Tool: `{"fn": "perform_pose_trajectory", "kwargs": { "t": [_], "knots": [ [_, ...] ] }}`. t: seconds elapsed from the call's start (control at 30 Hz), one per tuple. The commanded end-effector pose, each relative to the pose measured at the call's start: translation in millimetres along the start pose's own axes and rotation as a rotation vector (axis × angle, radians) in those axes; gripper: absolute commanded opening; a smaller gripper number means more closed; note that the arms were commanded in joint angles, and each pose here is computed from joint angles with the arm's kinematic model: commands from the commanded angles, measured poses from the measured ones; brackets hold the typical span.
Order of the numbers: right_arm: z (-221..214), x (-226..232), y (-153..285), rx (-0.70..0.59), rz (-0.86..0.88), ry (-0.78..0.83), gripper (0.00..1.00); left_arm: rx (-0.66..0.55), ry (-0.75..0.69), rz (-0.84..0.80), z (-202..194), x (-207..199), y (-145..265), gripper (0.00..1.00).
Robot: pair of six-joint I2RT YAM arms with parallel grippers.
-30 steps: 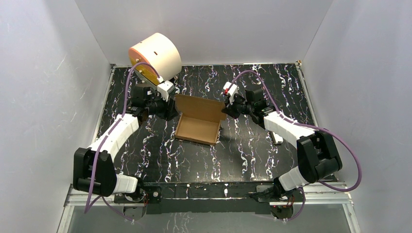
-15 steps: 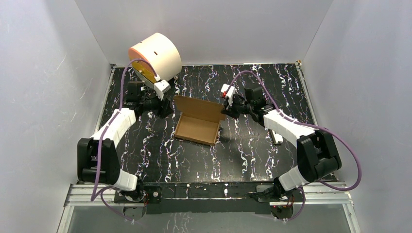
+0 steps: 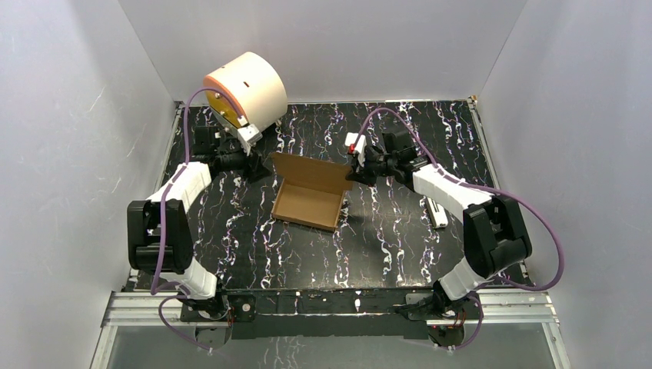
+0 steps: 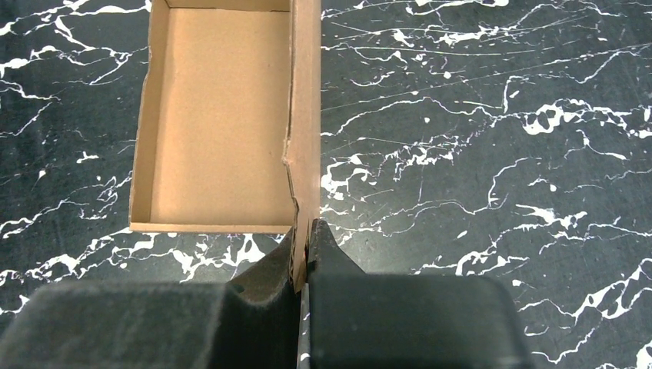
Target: Fold the paper box
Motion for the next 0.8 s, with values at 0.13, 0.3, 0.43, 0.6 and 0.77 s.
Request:
{"fn": "perform_pose_trajectory", "kwargs": {
  "t": [0.13,0.3,0.43,0.6,0.77],
  "knots": [
    [6,4,-3,-0.016,0.119,-0.006,0.0,-0.112,-0.181,-0.013,30,9,2,0.56],
    [7,3,-4,-0.016,0.125,-0.005,0.0,-0.127,-0.188,-0.068,26,4,-1,0.55],
    [8,2,-5,-0.015,0.127,-0.008,0.0,-0.142,-0.177,-0.12,25,-2,-2,0.5],
    [7,2,-5,-0.01,0.121,-0.019,0.0,-0.14,-0.16,-0.146,18,-7,-3,0.42],
    [8,-2,-3,0.014,0.08,-0.038,0.0,-0.121,-0.114,-0.124,14,-8,-2,0.2]
  ]
}}
Point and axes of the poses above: each gripper's point midway between its finger pads, its own y axis back along the fingers, its own x axis along the line the jaws close on, z = x × y, the point moved 8 cm from there along y, back along the fingers, and after that the axes turned 5 degrees about y, right-handed, at the moved point
